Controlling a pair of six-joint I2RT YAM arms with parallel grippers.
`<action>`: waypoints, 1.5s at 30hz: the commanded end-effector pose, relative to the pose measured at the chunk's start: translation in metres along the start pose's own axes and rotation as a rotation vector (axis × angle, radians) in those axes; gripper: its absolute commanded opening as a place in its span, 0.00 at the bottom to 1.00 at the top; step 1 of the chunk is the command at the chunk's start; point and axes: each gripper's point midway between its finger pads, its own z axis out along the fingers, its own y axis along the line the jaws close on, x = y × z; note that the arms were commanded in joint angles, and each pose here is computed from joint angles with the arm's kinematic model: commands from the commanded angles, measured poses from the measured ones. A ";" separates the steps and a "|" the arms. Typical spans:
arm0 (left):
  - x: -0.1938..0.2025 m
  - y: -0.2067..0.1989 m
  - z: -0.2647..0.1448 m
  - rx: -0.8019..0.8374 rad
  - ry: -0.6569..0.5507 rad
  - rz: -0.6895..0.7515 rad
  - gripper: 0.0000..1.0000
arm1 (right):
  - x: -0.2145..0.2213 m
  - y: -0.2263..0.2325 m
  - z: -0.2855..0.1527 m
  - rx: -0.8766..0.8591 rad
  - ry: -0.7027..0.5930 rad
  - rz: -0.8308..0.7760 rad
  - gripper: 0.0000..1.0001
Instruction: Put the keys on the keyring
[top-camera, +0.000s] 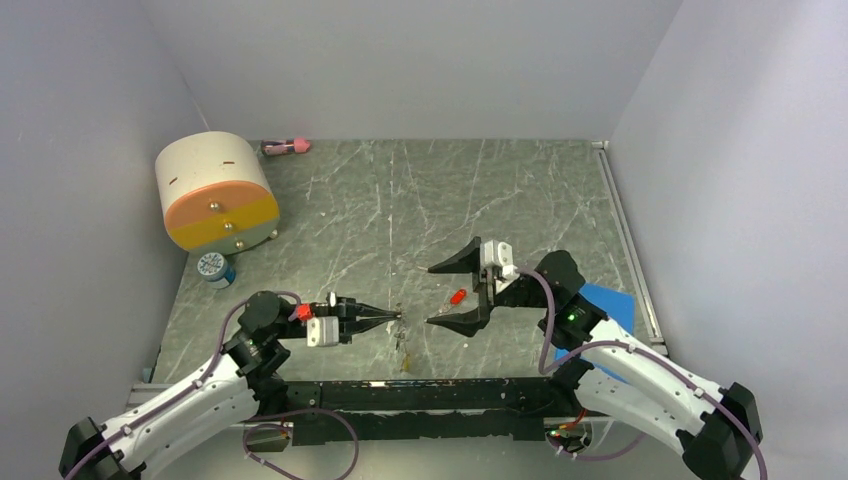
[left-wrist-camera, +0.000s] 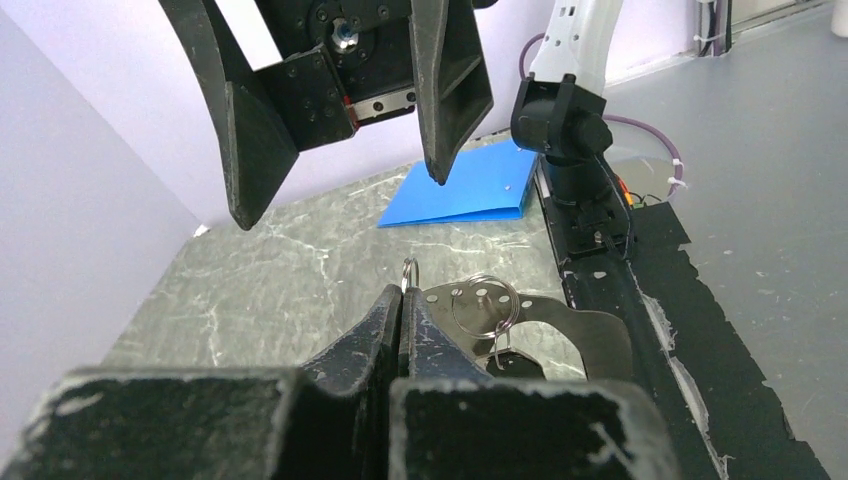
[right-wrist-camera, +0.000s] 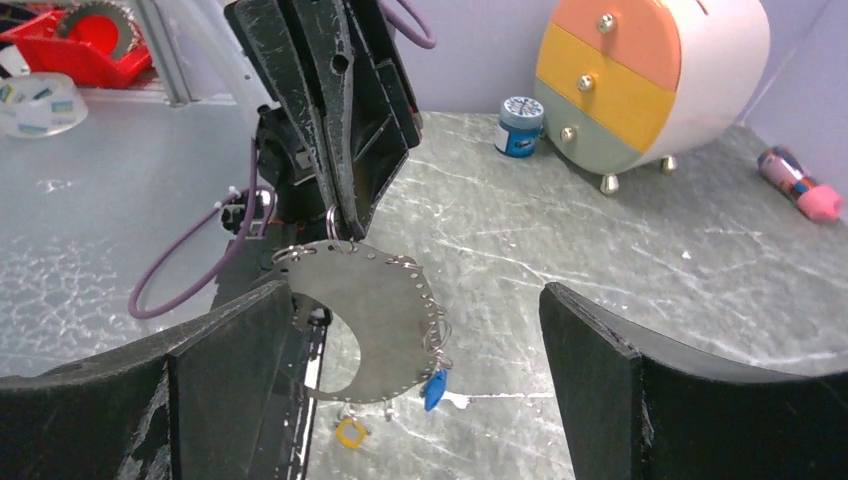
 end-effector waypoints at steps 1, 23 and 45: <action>-0.026 -0.003 0.001 0.034 -0.099 0.140 0.03 | -0.015 0.012 0.001 -0.086 -0.094 -0.157 0.96; -0.029 -0.001 0.005 0.032 -0.139 0.112 0.02 | -0.016 0.035 0.042 -0.210 -0.170 -0.237 0.33; -0.010 0.014 -0.002 -0.050 0.062 -0.013 0.28 | 0.003 0.027 0.042 -0.180 -0.017 -0.195 0.00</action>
